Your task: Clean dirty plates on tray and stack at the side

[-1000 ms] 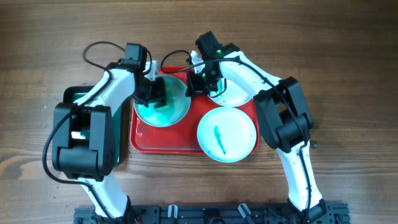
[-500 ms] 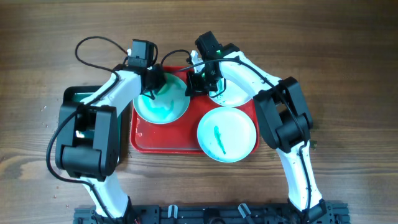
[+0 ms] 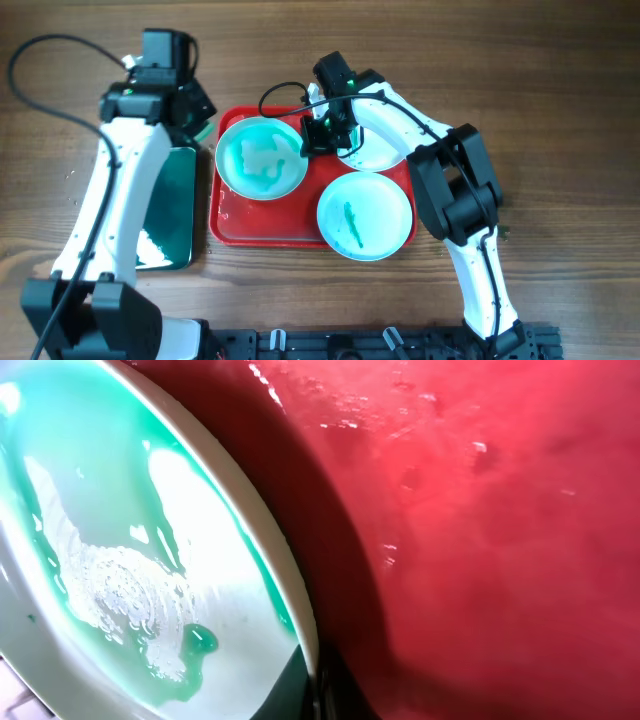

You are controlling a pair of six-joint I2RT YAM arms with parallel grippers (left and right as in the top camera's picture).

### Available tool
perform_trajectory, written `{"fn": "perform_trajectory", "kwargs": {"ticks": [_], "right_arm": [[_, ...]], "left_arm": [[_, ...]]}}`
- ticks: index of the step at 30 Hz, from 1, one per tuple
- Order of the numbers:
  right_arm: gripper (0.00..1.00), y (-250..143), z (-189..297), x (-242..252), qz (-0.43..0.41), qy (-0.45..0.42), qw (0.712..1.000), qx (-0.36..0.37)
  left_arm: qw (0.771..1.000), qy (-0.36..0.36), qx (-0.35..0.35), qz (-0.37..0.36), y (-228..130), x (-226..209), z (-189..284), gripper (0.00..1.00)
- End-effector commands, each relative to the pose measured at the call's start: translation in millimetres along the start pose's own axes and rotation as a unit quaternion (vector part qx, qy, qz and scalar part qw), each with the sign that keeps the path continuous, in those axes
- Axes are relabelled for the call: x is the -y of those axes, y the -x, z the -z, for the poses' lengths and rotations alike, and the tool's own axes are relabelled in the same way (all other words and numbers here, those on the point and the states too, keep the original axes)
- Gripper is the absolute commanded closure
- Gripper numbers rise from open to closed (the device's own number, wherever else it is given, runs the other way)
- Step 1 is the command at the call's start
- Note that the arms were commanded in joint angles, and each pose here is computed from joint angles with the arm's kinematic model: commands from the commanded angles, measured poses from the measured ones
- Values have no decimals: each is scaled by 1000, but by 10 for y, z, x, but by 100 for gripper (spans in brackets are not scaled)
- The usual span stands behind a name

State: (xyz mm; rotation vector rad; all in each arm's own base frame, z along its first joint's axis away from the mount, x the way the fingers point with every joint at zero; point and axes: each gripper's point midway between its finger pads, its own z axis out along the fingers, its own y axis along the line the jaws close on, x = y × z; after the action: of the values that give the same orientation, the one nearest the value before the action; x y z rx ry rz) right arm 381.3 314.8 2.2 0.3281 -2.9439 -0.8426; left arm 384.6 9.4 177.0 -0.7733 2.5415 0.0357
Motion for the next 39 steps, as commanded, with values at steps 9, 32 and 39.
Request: {"fn": "perform_trajectory", "kwargs": {"ticks": [9,32,39], "right_arm": [[96,91,1555,-515,134,-364,884,259],[96,-586,2466,-1415,224,-658,565,446],[96,-644,2502,-1473,213,-629,587,463]], "left_arm": [[999,14,-33,39,-15,-264,-53,96],[999,14,-33,39,-17,-264,-53,96],[999,14,-33,39,-16,-264,-53,96]]}}
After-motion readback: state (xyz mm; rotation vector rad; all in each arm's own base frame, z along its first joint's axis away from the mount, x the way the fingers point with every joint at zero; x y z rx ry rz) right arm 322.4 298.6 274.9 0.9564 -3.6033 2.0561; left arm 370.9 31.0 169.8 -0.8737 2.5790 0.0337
